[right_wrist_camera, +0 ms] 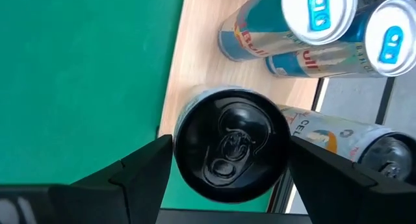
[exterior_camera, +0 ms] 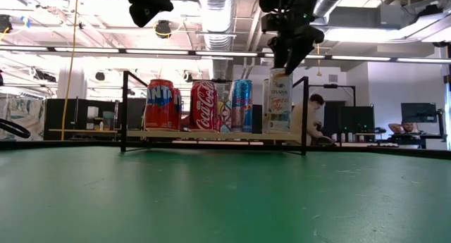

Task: Place canned beverage on shelf
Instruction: Put the white and yellow soda can, aligned with the other blue soda can on the shelf, then return to Home Position

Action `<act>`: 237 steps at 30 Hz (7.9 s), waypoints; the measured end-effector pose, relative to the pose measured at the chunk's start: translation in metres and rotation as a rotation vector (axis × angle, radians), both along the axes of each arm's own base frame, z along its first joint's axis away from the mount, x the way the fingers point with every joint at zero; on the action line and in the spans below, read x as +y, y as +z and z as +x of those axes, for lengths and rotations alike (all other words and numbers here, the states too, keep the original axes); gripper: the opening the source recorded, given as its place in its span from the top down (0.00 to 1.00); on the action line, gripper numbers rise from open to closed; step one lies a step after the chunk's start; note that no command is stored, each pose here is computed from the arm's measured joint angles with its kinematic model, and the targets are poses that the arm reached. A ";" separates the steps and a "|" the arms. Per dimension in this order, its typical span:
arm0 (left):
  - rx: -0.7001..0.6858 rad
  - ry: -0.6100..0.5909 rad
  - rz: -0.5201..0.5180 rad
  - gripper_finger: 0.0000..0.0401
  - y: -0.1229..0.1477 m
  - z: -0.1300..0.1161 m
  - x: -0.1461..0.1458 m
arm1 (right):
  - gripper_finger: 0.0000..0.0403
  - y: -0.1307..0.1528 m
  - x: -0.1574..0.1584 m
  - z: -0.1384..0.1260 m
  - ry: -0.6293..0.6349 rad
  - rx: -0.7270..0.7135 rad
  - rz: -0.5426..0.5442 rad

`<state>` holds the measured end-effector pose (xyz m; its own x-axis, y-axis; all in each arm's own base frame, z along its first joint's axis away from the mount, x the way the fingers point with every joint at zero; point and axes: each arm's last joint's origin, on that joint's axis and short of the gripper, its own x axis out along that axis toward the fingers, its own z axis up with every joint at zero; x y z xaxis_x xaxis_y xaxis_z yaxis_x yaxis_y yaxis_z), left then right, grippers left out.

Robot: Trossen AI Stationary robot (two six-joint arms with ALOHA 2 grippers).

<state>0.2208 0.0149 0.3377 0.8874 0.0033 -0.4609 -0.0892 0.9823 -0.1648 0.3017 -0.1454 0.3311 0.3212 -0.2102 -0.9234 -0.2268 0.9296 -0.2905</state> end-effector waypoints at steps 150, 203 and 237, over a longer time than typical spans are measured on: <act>-0.374 0.020 0.216 1.00 0.056 -0.092 -0.005 | 0.95 -0.018 0.128 -0.168 -0.464 -1.113 0.518; -0.476 0.238 -0.259 1.00 -0.171 -0.107 -0.004 | 0.90 -0.168 0.138 -0.201 -0.168 -1.241 0.455; -0.250 0.217 -0.168 1.00 -0.190 -0.110 -0.004 | 0.89 -0.169 0.138 -0.200 -0.178 -1.231 0.449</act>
<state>0.1112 0.0106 0.1472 0.9597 0.1460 -0.2401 -0.2287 0.9024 -0.3652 0.1014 -0.0074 0.1617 0.9946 -0.0909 -0.0500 0.0964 0.9879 0.1213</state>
